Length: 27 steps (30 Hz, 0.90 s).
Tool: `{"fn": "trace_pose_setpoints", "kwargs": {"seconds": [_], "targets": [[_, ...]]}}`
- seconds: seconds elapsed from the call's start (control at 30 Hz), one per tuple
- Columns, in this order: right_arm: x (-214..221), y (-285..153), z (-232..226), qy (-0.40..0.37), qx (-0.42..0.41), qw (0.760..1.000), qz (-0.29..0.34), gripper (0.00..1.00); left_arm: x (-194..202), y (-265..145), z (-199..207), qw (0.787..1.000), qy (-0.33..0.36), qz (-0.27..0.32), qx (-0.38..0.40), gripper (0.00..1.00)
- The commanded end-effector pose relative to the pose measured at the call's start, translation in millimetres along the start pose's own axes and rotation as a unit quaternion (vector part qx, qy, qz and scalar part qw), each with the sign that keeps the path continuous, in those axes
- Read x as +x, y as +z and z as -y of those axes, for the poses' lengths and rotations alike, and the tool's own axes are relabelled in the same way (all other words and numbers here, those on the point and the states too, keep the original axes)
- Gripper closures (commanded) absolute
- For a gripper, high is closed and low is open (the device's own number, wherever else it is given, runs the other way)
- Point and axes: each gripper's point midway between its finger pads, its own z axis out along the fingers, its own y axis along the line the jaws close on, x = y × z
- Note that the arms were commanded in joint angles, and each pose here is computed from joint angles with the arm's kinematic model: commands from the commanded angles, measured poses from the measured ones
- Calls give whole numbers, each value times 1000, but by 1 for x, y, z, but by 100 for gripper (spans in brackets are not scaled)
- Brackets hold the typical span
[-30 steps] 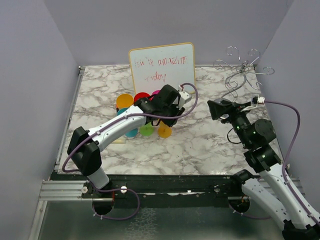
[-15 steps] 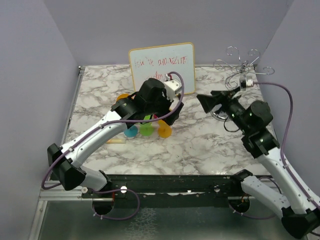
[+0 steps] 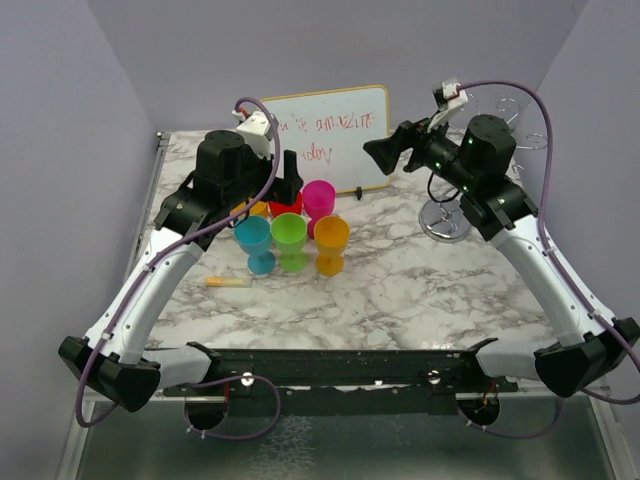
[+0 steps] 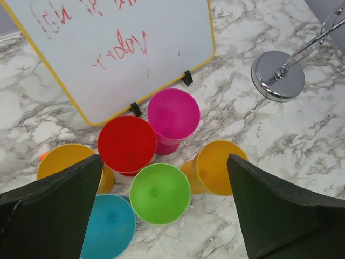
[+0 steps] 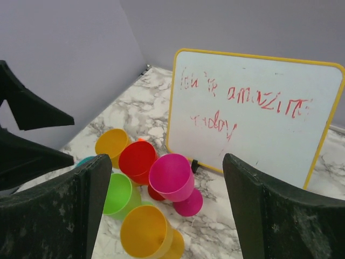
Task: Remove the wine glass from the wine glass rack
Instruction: Reset both arms
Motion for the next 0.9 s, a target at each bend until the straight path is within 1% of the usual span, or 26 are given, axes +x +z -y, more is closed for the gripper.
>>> {"fn": "trace_pose_setpoints", "kwargs": {"seconds": [0.0,0.07,0.17,0.23,0.3,0.37,0.43,0.5,0.53,0.57,0.63,0.7,0.8,0.87], "targets": [[-3,7,16,-50,32,998,-28,10,-6,-18,-40,996,-35,21,-77,1],[-12,7,28,-65,64,996,-24,6,-9,-26,-55,994,-41,30,-98,1],[-25,2,49,-88,127,988,-16,2,-13,-38,-76,990,-46,39,-128,1],[-35,-2,62,-99,166,981,-8,1,-15,-45,-93,985,-50,41,-158,1],[-42,-3,66,-105,180,978,0,0,-17,-51,-109,980,-59,44,-186,1],[-48,-6,81,-105,215,971,2,0,-21,-59,-123,972,-74,53,-216,1],[-50,-15,112,-75,249,966,-11,0,-27,-66,-127,967,-90,67,-229,1],[-60,-33,153,-7,246,969,1,0,-30,-70,-126,966,-95,75,-229,1],[-64,-44,169,13,250,968,10,0,-30,-72,-127,965,-94,76,-234,1],[-69,-53,178,12,263,965,15,0,-29,-75,-128,964,-93,77,-237,1],[-78,-61,178,-11,271,962,21,0,-28,-80,-128,963,-89,80,-241,1],[-82,-65,171,-17,263,964,23,0,-27,-84,-128,962,-89,84,-244,1],[-75,-67,159,-21,239,971,12,0,-27,-86,-128,961,-89,86,-248,1],[-63,-70,153,-15,226,974,4,0,-29,-85,-127,962,-89,87,-244,1]]}}
